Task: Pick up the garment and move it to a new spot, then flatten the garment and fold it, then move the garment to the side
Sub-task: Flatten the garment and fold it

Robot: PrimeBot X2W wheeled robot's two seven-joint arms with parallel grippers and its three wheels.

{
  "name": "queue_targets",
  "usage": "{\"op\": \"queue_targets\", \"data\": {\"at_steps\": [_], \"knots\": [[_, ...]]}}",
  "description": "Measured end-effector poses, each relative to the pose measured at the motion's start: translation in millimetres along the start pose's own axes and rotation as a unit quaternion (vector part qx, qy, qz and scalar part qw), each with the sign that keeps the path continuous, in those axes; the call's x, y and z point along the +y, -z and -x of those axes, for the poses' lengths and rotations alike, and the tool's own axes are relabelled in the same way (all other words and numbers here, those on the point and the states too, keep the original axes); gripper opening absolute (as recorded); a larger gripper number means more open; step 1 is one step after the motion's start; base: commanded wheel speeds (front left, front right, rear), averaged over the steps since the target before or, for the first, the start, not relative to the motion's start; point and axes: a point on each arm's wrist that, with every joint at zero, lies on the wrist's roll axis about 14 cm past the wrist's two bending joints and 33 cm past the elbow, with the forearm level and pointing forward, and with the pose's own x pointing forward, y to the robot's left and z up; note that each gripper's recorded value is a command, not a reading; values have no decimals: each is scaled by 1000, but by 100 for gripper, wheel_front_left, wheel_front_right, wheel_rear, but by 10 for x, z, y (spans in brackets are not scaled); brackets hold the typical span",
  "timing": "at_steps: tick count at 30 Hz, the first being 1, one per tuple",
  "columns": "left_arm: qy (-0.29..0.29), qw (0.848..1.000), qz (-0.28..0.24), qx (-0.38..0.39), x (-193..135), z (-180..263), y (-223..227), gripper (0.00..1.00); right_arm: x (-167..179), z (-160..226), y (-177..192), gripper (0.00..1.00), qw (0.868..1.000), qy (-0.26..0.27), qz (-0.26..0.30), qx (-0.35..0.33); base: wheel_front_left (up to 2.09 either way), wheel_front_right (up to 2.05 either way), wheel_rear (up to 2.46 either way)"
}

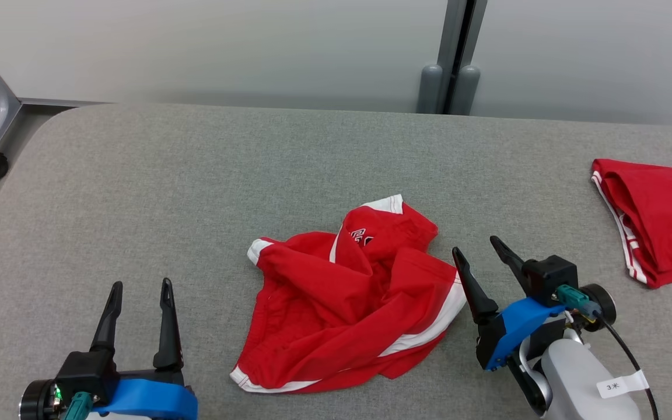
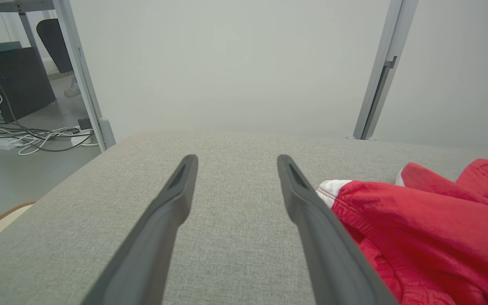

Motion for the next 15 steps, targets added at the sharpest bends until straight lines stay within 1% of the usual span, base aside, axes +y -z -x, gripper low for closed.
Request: {"op": "queue_targets", "data": {"at_steps": [8, 15], "knots": [[-8, 1000, -2, 9, 43, 13, 52, 100, 60, -10, 544, 100, 996, -3, -13, 88, 0, 0, 0], [-14, 1000, -1, 14, 62, 15, 76, 100, 145, 18, 844, 100, 990, -9, -27, 139, 0, 0, 0]]}}
